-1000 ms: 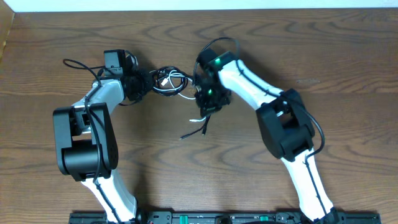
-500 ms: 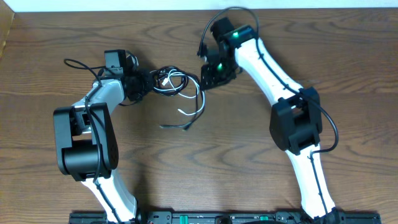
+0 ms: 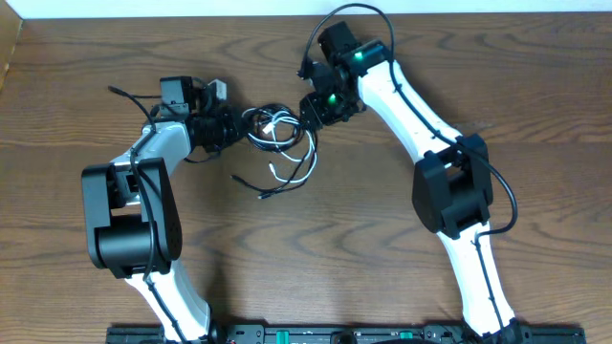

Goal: Untangle cables

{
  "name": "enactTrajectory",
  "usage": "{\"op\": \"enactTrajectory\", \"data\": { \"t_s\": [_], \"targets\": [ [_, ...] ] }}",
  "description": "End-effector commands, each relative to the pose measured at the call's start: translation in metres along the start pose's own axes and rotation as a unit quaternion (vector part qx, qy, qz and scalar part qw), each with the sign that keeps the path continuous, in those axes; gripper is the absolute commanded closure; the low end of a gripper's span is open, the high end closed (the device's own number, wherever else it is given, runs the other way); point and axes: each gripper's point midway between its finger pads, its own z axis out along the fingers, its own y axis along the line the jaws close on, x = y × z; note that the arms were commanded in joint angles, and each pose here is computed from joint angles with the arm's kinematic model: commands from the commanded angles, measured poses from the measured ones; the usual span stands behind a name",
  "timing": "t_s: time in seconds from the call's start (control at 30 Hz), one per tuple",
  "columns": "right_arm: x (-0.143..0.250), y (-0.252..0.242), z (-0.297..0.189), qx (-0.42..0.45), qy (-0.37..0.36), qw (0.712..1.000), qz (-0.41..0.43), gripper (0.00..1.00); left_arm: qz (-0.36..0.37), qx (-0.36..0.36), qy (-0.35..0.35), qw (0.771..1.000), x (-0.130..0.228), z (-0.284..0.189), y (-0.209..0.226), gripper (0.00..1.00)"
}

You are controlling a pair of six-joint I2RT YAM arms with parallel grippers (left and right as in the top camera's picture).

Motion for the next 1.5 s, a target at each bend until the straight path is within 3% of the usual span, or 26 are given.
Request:
{"op": "enactTrajectory", "data": {
  "t_s": [0.0, 0.2, 0.3, 0.4, 0.57, 0.93, 1.13, 1.47],
  "targets": [
    [-0.006, -0.001, -0.003, -0.022, -0.013, 0.999, 0.031, 0.48, 0.121, 0.147, 0.0, 0.982, -0.002, -0.026, -0.058, 0.93],
    [-0.013, 0.027, -0.03, -0.192, -0.03, 0.98, 0.033, 0.47, 0.158, 0.249, -0.006, 0.956, 0.001, -0.051, -0.083, 0.93],
    [-0.017, 0.032, -0.048, -0.258, -0.039, 0.964, 0.043, 0.46, 0.157, 0.258, -0.008, 0.953, 0.0, -0.055, -0.083, 0.93],
    [-0.018, 0.032, -0.054, -0.276, -0.037, 0.958, 0.068, 0.52, 0.158, 0.258, -0.008, 0.953, 0.0, -0.055, -0.083, 0.93],
    [-0.016, 0.024, -0.041, -0.227, -0.03, 0.971, 0.074, 0.73, 0.158, 0.259, -0.007, 0.953, 0.0, -0.054, -0.084, 0.93],
    [-0.006, 0.035, 0.002, -0.083, -0.001, 0.991, 0.106, 0.69, 0.158, 0.259, -0.007, 0.953, 0.0, -0.054, -0.084, 0.93],
    [-0.006, 0.033, 0.016, -0.004, -0.013, 0.991, 0.13, 0.71, 0.157, 0.259, -0.007, 0.953, 0.0, -0.054, -0.084, 0.93],
    [-0.015, 0.046, 0.025, 0.021, -0.038, 0.99, 0.135, 0.76, 0.163, 0.263, 0.002, 0.951, 0.006, -0.049, -0.092, 0.92]
  ]
}}
